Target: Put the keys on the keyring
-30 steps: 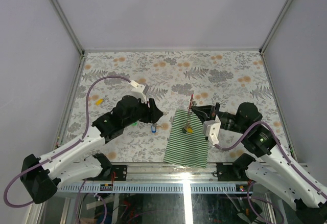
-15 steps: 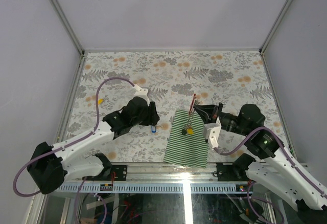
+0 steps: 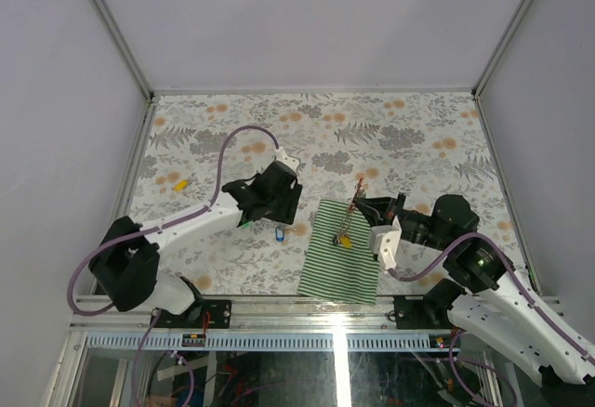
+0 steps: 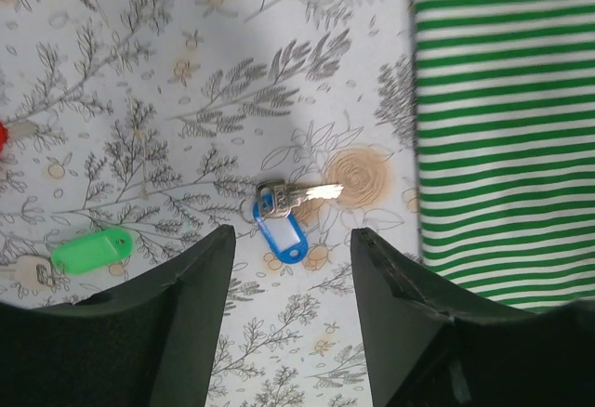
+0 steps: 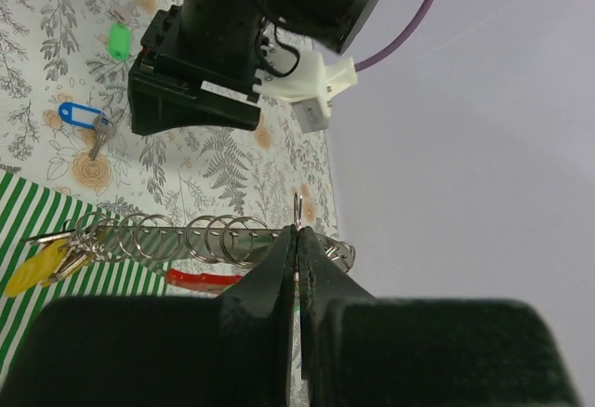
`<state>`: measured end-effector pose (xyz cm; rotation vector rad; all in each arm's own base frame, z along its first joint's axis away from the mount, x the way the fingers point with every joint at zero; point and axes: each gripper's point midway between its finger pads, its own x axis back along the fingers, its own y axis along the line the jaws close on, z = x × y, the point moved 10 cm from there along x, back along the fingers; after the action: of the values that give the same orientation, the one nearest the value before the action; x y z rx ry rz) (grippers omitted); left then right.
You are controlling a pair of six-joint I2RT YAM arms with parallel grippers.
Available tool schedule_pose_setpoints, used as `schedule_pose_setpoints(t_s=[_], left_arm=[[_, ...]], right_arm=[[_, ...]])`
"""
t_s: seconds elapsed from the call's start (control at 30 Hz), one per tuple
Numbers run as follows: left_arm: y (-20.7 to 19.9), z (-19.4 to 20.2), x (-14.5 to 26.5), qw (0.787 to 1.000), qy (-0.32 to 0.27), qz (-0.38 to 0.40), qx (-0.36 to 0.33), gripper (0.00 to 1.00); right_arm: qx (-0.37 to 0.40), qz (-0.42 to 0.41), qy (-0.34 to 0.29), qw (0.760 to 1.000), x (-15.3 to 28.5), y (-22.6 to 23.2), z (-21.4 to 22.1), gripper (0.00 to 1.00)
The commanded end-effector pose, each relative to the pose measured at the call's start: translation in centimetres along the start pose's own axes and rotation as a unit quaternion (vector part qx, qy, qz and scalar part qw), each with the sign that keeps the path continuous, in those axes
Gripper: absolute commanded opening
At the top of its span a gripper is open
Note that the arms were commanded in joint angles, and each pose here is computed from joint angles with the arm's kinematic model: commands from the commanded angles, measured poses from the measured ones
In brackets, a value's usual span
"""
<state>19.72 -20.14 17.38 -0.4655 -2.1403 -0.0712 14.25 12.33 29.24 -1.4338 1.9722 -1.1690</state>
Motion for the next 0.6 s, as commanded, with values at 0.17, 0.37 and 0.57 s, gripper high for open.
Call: schedule_pose_setpoints(t_s=[0.17, 0.37, 0.57], left_arm=[[1.3, 1.7, -0.9, 0.995, -0.008, -0.032, 0.099, 0.54], [3.4, 1.9, -0.9, 0.989, -0.004, -0.056, 0.136, 0.52], [3.7, 2.2, -0.8, 0.987, -0.004, -0.061, 0.146, 0.49]], right_arm=[[-0.021, 0.032, -0.023, 0.999, 0.5, -0.4, -0.9, 0.0], [-0.027, 0.031, -0.018, 0.999, 0.4, -0.2, -0.7, 0.0], [-0.04, 0.035, -0.021, 0.998, 0.2, 0.0, -0.6, 0.0]])
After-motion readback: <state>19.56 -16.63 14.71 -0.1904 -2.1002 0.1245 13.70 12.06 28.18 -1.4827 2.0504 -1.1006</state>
